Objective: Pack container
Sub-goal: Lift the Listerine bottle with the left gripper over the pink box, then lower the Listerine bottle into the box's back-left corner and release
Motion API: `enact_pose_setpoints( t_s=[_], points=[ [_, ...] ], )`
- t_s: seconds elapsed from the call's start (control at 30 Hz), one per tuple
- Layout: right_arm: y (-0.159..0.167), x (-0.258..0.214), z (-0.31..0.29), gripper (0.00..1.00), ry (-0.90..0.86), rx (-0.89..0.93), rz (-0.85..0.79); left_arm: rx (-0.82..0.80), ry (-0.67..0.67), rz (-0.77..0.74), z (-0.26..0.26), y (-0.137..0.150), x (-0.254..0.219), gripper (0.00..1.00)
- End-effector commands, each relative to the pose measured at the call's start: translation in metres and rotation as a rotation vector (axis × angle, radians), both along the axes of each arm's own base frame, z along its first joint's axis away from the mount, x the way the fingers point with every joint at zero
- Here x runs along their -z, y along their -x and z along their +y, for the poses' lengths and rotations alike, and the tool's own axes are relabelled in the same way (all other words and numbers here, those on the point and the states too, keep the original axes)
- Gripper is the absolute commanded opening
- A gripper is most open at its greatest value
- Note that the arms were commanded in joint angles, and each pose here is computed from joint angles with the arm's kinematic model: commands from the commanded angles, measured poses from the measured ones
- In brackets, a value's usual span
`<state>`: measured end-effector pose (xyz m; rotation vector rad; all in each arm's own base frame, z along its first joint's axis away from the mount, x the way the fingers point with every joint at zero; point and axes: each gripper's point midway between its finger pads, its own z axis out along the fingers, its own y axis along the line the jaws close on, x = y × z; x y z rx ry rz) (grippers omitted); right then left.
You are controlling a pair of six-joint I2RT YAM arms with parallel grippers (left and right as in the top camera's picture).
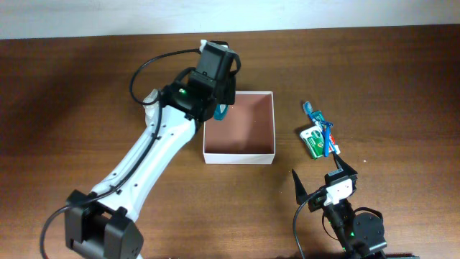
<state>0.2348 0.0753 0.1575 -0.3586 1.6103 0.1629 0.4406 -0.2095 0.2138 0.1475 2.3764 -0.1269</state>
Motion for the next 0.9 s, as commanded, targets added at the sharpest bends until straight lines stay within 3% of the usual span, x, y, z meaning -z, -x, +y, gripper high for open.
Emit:
enact_pose_setpoints(
  t_s=[0.0,0.87],
  points=[
    [0.0,0.003,-0.001,0.99,0.005,0.005,0.006,-0.065,-0.04,-0.07,0.005,-0.012,-0.014,0.01],
    [0.0,0.003,-0.001,0.99,0.005,0.005,0.006,-0.105,-0.076,-0.029,0.001,-0.03,0.03,0.01]
  ],
)
